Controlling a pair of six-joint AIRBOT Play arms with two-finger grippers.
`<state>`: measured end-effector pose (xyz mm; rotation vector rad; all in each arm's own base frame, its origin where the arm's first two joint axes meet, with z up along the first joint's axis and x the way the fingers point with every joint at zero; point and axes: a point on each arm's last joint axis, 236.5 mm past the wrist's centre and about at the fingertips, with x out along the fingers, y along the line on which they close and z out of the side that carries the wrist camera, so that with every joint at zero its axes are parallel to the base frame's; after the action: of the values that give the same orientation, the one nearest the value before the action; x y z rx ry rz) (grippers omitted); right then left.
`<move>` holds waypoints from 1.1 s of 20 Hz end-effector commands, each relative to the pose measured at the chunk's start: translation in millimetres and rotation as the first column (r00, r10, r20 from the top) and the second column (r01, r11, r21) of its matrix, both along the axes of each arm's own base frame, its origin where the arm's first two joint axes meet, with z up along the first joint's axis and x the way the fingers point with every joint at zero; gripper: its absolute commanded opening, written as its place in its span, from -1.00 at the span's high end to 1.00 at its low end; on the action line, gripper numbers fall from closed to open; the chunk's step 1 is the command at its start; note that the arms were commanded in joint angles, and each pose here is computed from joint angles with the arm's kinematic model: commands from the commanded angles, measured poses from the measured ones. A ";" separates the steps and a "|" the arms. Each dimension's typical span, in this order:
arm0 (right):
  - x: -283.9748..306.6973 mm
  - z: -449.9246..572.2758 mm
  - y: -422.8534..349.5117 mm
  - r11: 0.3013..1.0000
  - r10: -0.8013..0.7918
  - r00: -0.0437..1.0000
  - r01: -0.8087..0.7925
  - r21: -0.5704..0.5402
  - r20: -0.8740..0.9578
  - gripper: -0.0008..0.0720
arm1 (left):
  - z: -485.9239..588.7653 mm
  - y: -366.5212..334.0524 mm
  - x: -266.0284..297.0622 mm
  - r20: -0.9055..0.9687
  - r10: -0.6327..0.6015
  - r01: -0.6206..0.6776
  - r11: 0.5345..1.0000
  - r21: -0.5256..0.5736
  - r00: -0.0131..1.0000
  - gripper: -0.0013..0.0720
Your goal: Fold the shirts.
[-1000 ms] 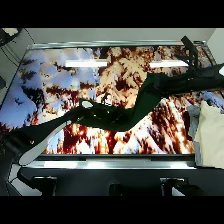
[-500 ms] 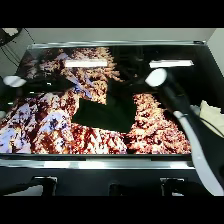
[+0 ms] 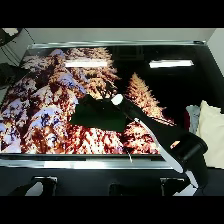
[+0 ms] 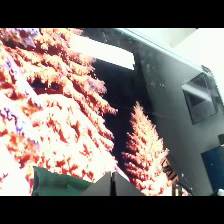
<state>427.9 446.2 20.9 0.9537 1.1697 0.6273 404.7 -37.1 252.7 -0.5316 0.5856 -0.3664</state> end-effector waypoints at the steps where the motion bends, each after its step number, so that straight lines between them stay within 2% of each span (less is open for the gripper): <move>1: -3.4 12.6 -24.6 0.997 0.080 0.997 -0.080 -0.020 0.005 -0.91 | 1.9 2.5 -7.5 0.002 0.006 -0.006 1.000 0.007 1.000 0.89; 3: -17.1 23.8 -78.3 0.970 0.193 0.981 -0.191 -0.147 -0.003 -0.91 | -3.5 3.9 -7.6 -0.005 0.004 -0.004 1.000 0.022 1.000 0.89; 4: -25.0 21.4 -119.7 0.938 0.229 0.972 -0.232 -0.257 -0.041 -0.92 | -5.0 4.5 -7.4 -0.001 0.000 0.000 0.999 0.034 1.000 0.89; 6: -35.0 2.2 -219.9 0.823 0.198 0.966 -0.255 -0.507 -0.163 -0.92 | -7.4 6.8 -6.6 -0.004 0.005 -0.005 0.999 0.045 1.000 0.89; 7: -42.9 -9.9 -262.8 0.767 0.150 0.960 -0.265 -0.585 -0.238 -0.91 | -8.3 7.5 -6.6 -0.006 0.007 -0.006 0.999 0.049 1.000 0.89; 8: -54.7 -24.8 -290.5 0.744 0.114 0.942 -0.291 -0.601 -0.315 -0.91 | -8.5 7.5 -6.7 -0.006 0.007 -0.007 0.999 0.049 1.000 0.89; 11: -80.7 -71.1 -283.4 0.829 0.096 0.891 -0.319 -0.460 -0.444 -0.88 | -9.0 7.3 -6.8 -0.007 0.006 -0.006 0.999 0.049 1.000 0.89; 14: -69.8 -97.8 -236.8 0.910 0.116 0.900 -0.266 -0.318 -0.420 -0.86 | -8.9 7.2 -6.8 -0.007 0.006 -0.006 0.999 0.048 1.000 0.89; 17: -47.8 -112.1 -206.1 0.947 0.073 0.924 -0.182 -0.265 -0.374 -0.85 | -8.8 5.0 -7.0 -0.007 0.001 0.000 0.999 0.048 1.000 0.89; 18: -40.8 -114.8 -200.8 0.950 0.052 0.935 -0.155 -0.270 -0.352 -0.60 | -8.8 3.4 -7.1 -0.007 -0.004 0.004 0.999 0.048 1.000 0.89; 20: -23.2 -112.9 -195.4 0.959 0.002 0.954 -0.087 -0.269 -0.300 0.06 | -9.1 -3.2 -7.6 -0.008 -0.020 0.021 0.999 0.048 1.000 0.89; 21: -19.1 -107.3 -191.8 0.968 -0.009 0.954 -0.067 -0.244 -0.298 0.69 | -9.1 -5.9 -7.9 -0.007 -0.028 0.028 0.998 0.049 1.000 0.89; 22: -15.1 -98.1 -191.1 0.973 -0.007 0.958 -0.060 -0.223 -0.288 0.86 | -9.2 -7.9 -8.1 -0.006 -0.034 0.034 0.998 0.051 0.999 0.89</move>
<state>391.5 244.9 -86.6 0.7632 1.5648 0.3634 397.1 -39.6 243.7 -0.4818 0.6055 -0.3676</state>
